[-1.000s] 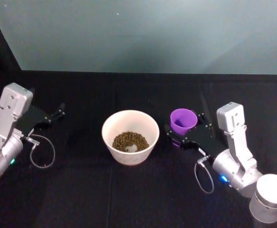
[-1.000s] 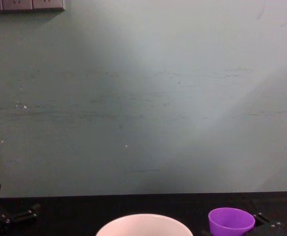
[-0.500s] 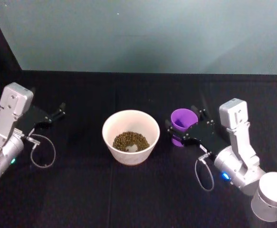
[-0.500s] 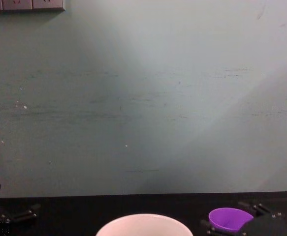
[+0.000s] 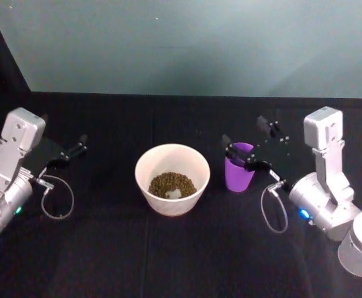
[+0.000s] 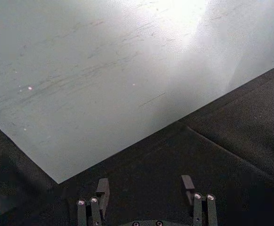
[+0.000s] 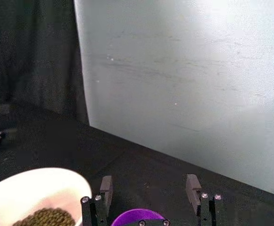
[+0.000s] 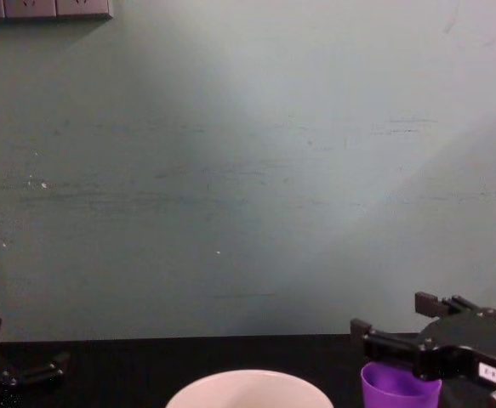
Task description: Pick up the cup and pour the mung beans from the cup into the bowl.
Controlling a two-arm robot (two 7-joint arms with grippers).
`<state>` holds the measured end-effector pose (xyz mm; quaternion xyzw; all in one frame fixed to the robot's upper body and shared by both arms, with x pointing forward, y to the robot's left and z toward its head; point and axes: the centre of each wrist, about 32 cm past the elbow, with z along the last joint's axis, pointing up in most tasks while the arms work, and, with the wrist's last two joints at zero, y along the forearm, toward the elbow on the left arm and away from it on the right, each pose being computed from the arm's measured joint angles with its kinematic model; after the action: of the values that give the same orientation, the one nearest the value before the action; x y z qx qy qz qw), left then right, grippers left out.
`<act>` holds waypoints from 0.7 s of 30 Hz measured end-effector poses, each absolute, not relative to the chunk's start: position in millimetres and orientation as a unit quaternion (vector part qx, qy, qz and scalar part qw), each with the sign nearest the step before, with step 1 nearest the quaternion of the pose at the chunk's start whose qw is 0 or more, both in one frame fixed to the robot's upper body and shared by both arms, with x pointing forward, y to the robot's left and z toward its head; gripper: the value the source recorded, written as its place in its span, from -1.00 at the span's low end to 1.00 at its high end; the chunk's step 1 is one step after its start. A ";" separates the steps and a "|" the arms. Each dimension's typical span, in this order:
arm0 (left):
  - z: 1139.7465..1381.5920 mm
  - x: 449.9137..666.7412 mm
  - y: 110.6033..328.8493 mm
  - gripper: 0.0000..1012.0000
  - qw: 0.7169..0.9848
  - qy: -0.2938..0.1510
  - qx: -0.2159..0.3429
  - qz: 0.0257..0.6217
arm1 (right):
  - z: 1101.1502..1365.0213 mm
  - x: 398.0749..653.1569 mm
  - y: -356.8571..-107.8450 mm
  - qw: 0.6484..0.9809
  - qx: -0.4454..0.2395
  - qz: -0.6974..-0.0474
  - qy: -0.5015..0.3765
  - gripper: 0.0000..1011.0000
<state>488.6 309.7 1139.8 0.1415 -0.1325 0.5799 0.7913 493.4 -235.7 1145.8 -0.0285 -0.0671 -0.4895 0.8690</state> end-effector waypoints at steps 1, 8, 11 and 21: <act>1139.8 488.6 309.7 0.98 0.791 -0.132 0.141 0.580 | 1146.7 493.9 -236.6 0.868 -0.027 -0.491 -0.067 0.98; 1139.8 488.6 309.7 0.98 0.791 -0.132 0.141 0.580 | 1155.1 496.5 -250.5 0.844 -0.022 -0.531 -0.070 0.98; 1139.8 488.6 309.7 0.98 0.791 -0.132 0.142 0.580 | 1156.7 497.0 -257.8 0.830 -0.025 -0.554 -0.067 0.98; 1139.8 488.6 309.7 0.98 0.791 -0.133 0.141 0.580 | 1146.7 498.5 -276.0 0.800 -0.049 -0.595 -0.052 0.98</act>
<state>488.6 309.7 1139.8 0.1415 -0.1325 0.5799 0.7913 498.5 -276.0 1146.7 -0.0487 -0.0519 -0.5955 0.8002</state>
